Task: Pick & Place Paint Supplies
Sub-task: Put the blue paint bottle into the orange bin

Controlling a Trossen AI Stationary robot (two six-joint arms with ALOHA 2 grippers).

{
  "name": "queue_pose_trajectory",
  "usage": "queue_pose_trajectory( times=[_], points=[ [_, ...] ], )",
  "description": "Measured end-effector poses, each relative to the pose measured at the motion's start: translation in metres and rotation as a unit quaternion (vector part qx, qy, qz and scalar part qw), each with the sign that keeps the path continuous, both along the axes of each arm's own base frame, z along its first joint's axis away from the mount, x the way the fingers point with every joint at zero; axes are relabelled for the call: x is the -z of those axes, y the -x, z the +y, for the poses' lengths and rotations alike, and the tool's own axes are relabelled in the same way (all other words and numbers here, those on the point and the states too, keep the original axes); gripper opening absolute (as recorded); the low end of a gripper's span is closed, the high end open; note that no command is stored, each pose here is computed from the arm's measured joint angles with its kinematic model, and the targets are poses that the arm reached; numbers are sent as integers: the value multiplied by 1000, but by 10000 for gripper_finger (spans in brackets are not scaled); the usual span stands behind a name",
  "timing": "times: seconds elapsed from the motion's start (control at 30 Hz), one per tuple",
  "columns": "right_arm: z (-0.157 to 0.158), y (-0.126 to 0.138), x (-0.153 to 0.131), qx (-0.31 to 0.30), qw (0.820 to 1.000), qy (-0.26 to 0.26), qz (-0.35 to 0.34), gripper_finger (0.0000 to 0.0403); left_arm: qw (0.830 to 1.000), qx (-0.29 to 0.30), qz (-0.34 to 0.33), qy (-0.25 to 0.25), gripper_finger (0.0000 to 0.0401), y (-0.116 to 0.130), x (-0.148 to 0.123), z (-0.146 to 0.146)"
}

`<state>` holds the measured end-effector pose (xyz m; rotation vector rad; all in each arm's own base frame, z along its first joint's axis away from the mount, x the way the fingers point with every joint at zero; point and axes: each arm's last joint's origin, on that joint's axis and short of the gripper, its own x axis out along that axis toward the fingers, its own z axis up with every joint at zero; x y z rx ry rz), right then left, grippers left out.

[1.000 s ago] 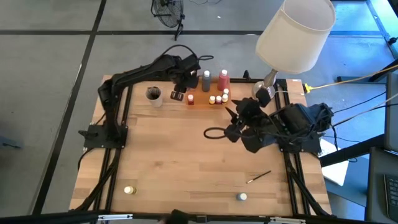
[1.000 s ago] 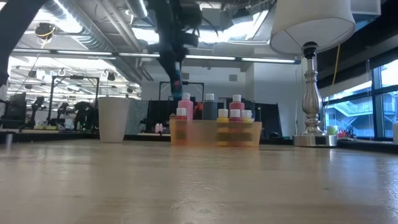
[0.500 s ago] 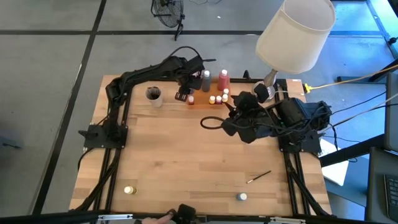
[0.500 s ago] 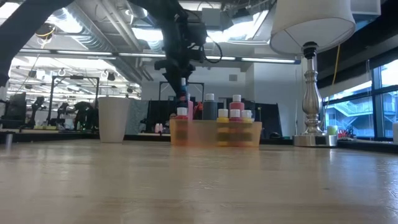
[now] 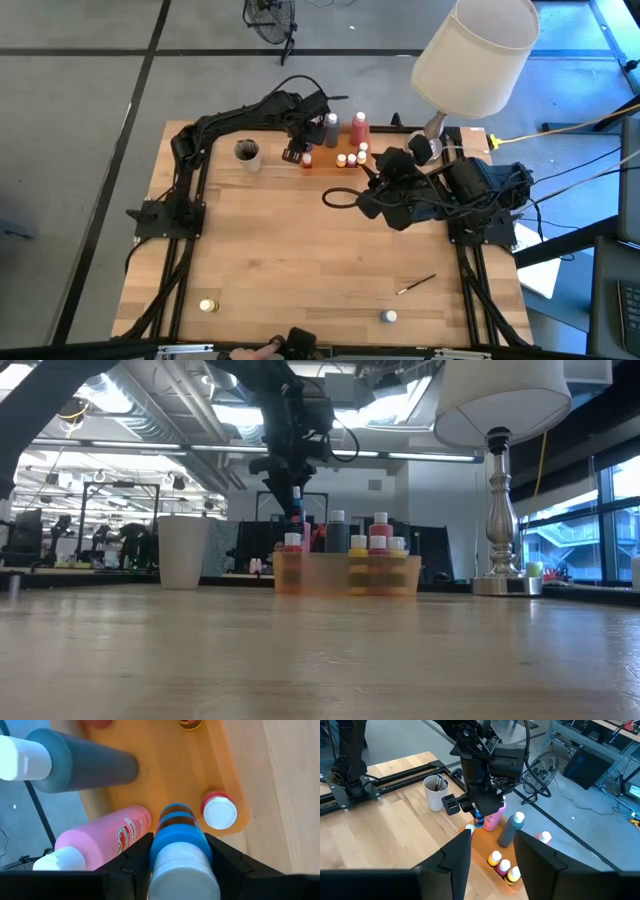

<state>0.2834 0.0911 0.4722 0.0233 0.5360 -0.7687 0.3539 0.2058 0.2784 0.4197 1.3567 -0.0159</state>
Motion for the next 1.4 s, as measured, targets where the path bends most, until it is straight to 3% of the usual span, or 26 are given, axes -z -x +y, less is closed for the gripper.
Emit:
queue_pose_trajectory(
  times=[0.4, 0.53, 1.1, 1.4],
  points=[
    [0, 0, 0, -2, 1000, -4, 1, 151, 999, -36, 26, -21, 146, 4, 1, 1],
    [0, 0, 0, -4, 1000, -6, 2, 151, 997, -44, 56, -2, 146, 10, 2, -2],
    [1, 0, 0, -5, 1000, -7, 3, 151, 999, -27, 31, 31, 146, 0, 2, -17],
    [1, 0, 0, -5, 1000, -7, 3, 151, 999, -35, 36, 20, 146, 2, 2, -14]
  ],
)
